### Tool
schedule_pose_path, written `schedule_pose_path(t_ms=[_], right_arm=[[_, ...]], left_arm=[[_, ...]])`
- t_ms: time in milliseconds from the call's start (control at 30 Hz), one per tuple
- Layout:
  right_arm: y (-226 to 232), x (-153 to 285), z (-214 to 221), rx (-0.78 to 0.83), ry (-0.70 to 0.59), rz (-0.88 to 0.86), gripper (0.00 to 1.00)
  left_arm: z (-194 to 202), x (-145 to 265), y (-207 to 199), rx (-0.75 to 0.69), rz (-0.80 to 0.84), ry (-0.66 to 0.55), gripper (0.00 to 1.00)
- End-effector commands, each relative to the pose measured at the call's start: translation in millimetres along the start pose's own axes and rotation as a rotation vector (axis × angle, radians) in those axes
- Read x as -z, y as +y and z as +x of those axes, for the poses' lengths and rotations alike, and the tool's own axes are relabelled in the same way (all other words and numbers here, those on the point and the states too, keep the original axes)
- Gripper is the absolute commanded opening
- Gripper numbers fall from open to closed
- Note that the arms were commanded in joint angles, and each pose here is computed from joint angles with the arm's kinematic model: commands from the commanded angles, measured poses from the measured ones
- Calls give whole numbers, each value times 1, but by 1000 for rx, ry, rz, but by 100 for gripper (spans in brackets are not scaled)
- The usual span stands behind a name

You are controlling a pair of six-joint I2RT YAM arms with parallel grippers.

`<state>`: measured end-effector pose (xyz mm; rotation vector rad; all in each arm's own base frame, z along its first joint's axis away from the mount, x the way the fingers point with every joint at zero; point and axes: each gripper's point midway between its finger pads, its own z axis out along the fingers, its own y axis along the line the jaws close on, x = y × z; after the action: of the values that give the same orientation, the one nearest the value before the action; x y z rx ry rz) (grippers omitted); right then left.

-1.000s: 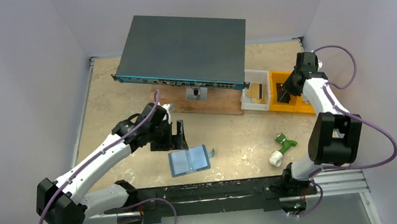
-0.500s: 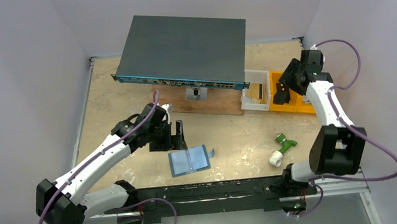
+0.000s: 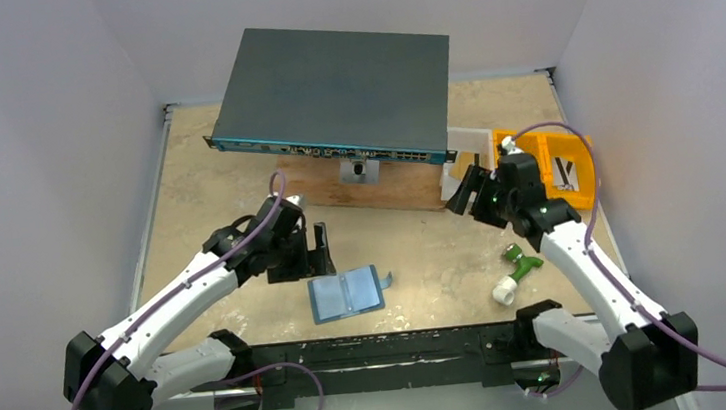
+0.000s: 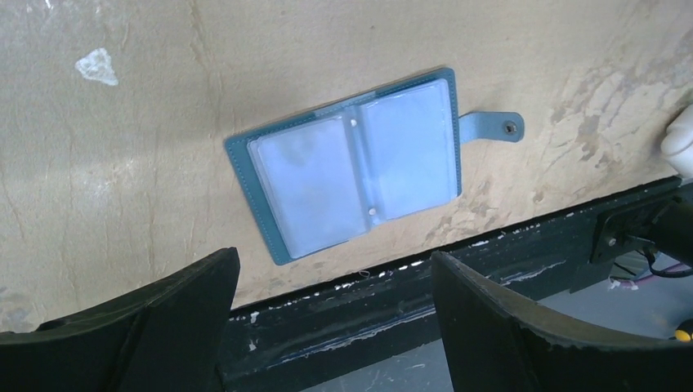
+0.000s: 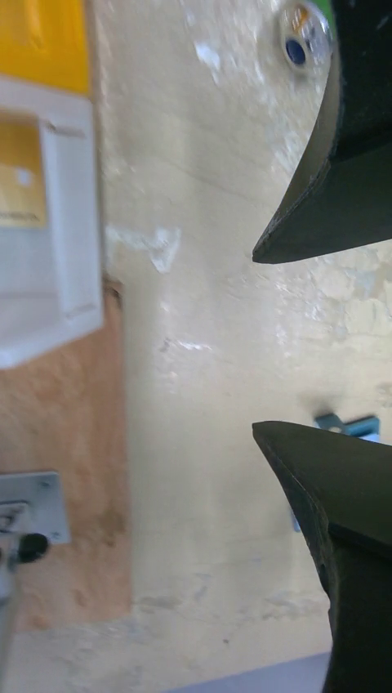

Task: Take the credit cards out of the card holder
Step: Place the credit card in the storage box, then remove the credit card from the card holder.

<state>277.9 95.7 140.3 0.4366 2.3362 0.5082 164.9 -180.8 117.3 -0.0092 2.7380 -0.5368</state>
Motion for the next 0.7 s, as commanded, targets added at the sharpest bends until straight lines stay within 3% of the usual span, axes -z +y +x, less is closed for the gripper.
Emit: schedule_pose_path(t_ms=[0,300,667], right_arm=[[35,6,28,-24,11,-144,70],[64,1,113,18,173,-249,69],[150,4,184,120,325,-423,66]], left_arm=[[-5,-3,6,64,-20,-45,87],[6,-10,16,111,-47,-28,87],[14,-18,24,120,-74,-7,87]])
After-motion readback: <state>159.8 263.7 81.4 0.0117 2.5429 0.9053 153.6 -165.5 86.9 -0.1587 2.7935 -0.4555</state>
